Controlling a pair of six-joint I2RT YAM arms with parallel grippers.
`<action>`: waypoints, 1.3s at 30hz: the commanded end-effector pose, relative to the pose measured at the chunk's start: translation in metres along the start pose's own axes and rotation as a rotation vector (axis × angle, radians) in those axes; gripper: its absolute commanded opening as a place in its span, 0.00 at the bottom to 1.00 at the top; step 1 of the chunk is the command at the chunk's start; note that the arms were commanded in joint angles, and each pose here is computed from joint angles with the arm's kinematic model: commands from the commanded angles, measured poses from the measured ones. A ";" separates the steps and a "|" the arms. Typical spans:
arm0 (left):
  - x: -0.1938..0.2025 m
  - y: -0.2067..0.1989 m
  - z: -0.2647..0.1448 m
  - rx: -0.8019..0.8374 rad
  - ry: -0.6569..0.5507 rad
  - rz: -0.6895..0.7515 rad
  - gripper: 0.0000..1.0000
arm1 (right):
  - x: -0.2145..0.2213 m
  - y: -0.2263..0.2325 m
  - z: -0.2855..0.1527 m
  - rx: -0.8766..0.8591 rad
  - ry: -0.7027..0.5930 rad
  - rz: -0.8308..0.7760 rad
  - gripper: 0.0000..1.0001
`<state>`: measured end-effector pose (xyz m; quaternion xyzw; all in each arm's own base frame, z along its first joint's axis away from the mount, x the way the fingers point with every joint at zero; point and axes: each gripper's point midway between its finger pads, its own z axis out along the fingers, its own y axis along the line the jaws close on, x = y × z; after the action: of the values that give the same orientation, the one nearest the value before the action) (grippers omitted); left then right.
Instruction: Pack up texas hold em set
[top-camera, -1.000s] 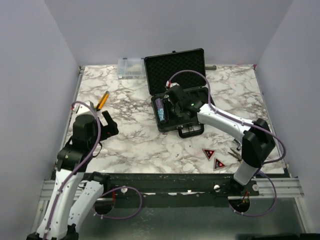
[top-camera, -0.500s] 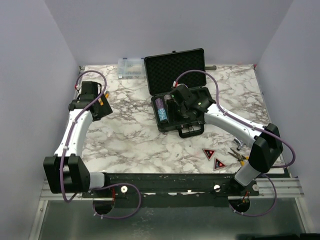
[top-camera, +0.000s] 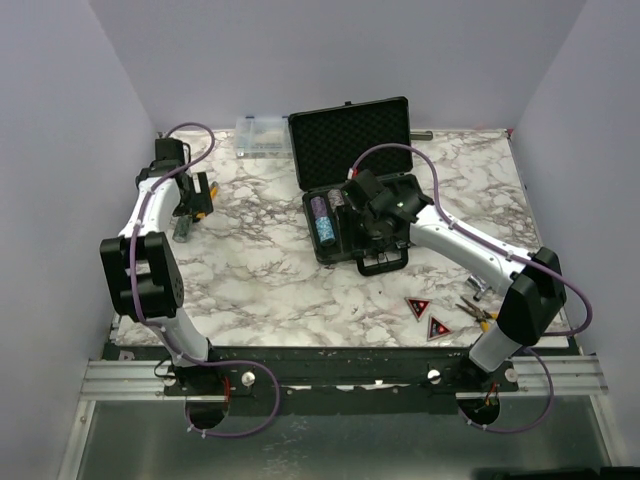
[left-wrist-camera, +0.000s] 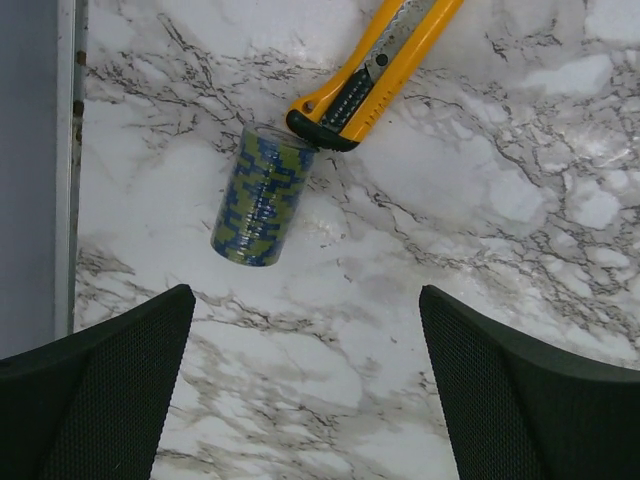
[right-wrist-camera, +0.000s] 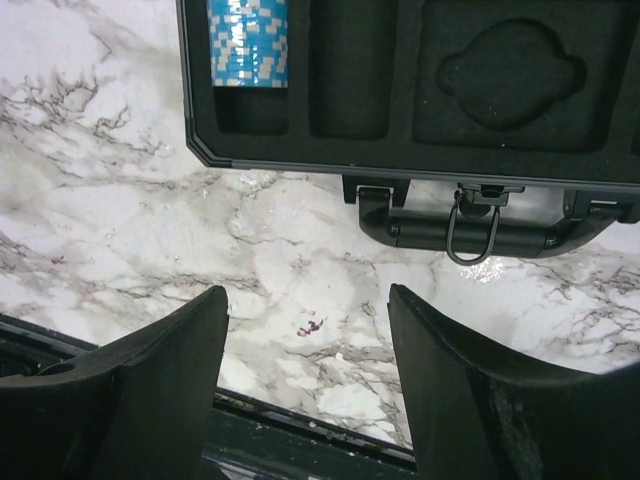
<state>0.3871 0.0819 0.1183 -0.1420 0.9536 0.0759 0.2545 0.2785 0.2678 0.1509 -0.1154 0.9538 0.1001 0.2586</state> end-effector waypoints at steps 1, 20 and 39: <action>-0.006 0.002 0.018 0.020 0.005 0.153 0.92 | 0.008 0.004 -0.016 -0.033 0.055 0.017 0.69; 0.009 0.028 0.072 0.119 0.088 0.074 0.81 | 0.017 0.009 -0.005 -0.035 0.140 0.009 0.69; 0.025 0.030 0.084 0.131 0.195 0.065 0.15 | 0.014 0.014 0.003 -0.028 0.157 0.009 0.68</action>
<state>0.4033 0.1256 0.0372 -0.1022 0.9778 0.0212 0.1819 0.2651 0.2760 0.1403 -0.1196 0.9687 0.1018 0.1923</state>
